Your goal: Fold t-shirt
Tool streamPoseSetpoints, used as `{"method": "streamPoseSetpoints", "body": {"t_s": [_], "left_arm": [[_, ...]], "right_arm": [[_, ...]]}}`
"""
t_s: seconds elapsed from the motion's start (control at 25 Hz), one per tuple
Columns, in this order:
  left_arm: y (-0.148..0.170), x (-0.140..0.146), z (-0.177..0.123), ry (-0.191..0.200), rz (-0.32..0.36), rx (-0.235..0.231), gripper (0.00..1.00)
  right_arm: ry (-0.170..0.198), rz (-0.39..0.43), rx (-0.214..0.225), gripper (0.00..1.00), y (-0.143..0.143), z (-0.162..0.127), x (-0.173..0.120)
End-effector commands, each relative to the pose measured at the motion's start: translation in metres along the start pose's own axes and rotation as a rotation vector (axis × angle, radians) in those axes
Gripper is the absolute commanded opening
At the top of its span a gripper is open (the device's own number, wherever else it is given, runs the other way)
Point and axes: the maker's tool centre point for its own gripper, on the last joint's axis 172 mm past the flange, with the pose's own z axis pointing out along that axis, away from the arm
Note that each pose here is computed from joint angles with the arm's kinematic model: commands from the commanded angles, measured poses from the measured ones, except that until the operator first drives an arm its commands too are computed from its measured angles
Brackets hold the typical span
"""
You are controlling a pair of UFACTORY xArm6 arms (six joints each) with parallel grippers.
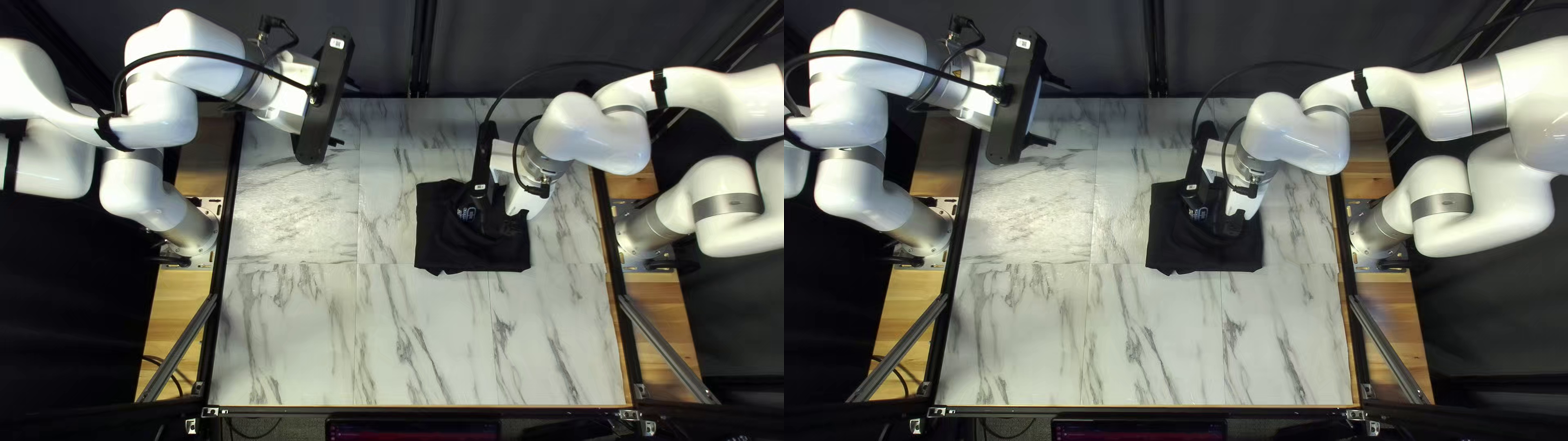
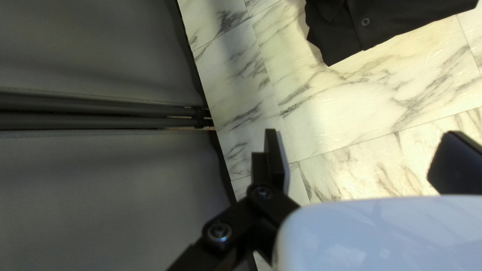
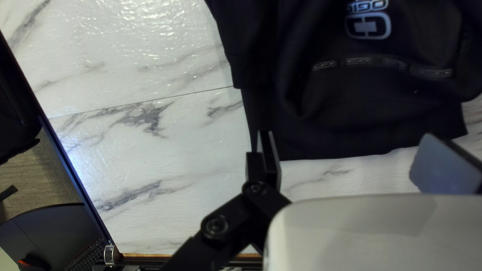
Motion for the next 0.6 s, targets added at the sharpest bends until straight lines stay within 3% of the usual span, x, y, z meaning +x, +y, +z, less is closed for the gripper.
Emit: {"method": "streamPoseSetpoints", "body": {"t_s": [0.04,0.16,0.2,0.32,0.44,0.6], "left_arm": [[0.000,0.000,0.000,0.000,0.000,0.000,1.00],[0.000,0.000,0.000,0.000,0.000,0.000,1.00],[0.000,0.000,0.000,0.000,0.000,0.000,1.00],[0.000,0.000,0.000,0.000,0.000,0.000,1.00],[0.000,0.000,0.000,0.000,0.000,0.000,1.00],[0.000,0.000,0.000,0.000,0.000,0.000,1.00]], "right_arm": [[0.026,-0.018,-0.010,1.00,0.002,0.003,0.002],[0.088,-0.071,-0.052,1.00,-0.005,0.022,0.007],[0.124,-0.115,-0.081,1.00,-0.013,0.033,0.012],[0.168,-0.211,-0.129,1.00,-0.028,0.054,0.022],[0.140,-0.283,-0.154,1.00,-0.036,0.076,0.025],[0.119,-0.252,-0.173,1.00,-0.031,0.077,0.019]]}}
